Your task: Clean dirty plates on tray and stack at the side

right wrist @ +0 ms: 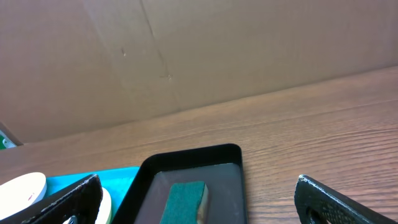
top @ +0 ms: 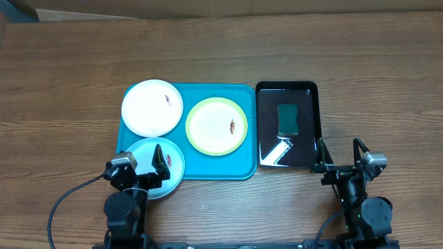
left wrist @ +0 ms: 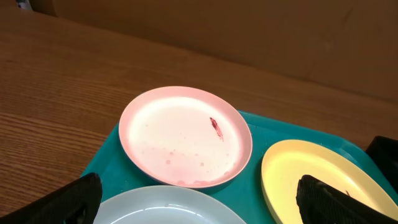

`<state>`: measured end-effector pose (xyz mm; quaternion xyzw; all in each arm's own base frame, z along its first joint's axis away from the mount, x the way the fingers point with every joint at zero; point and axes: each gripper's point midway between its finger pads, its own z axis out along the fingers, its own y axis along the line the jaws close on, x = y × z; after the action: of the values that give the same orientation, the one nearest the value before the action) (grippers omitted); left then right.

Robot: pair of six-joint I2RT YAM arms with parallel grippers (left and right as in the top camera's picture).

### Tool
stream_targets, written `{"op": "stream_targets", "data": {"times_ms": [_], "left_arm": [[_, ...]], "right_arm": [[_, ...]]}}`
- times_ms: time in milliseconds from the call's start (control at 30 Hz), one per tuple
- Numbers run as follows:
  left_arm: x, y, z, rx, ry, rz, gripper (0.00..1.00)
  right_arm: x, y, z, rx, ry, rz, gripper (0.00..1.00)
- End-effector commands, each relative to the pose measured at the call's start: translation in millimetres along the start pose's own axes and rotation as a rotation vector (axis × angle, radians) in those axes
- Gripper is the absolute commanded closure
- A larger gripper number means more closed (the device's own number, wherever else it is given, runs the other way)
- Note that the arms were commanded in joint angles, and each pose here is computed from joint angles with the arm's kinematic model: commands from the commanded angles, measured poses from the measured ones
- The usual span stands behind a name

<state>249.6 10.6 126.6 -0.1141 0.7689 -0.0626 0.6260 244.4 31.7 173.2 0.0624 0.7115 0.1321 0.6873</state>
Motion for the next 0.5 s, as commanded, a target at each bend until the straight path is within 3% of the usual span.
{"op": "stream_targets", "data": {"times_ms": [0,300,467], "left_arm": [[1.6,0.7,0.4,-0.005,0.002,0.024,0.0],[1.1,0.2,0.4,-0.003,0.001,0.024,0.0],[-11.4,-22.4,-4.8,0.11,0.004,0.025,0.0]], "right_arm": [[2.9,-1.0,0.5,0.0,0.002,-0.004,0.0],[2.9,-1.0,0.5,0.0,0.002,-0.004,0.0],[2.9,-1.1,0.5,0.0,0.003,-0.004,0.0]]}}
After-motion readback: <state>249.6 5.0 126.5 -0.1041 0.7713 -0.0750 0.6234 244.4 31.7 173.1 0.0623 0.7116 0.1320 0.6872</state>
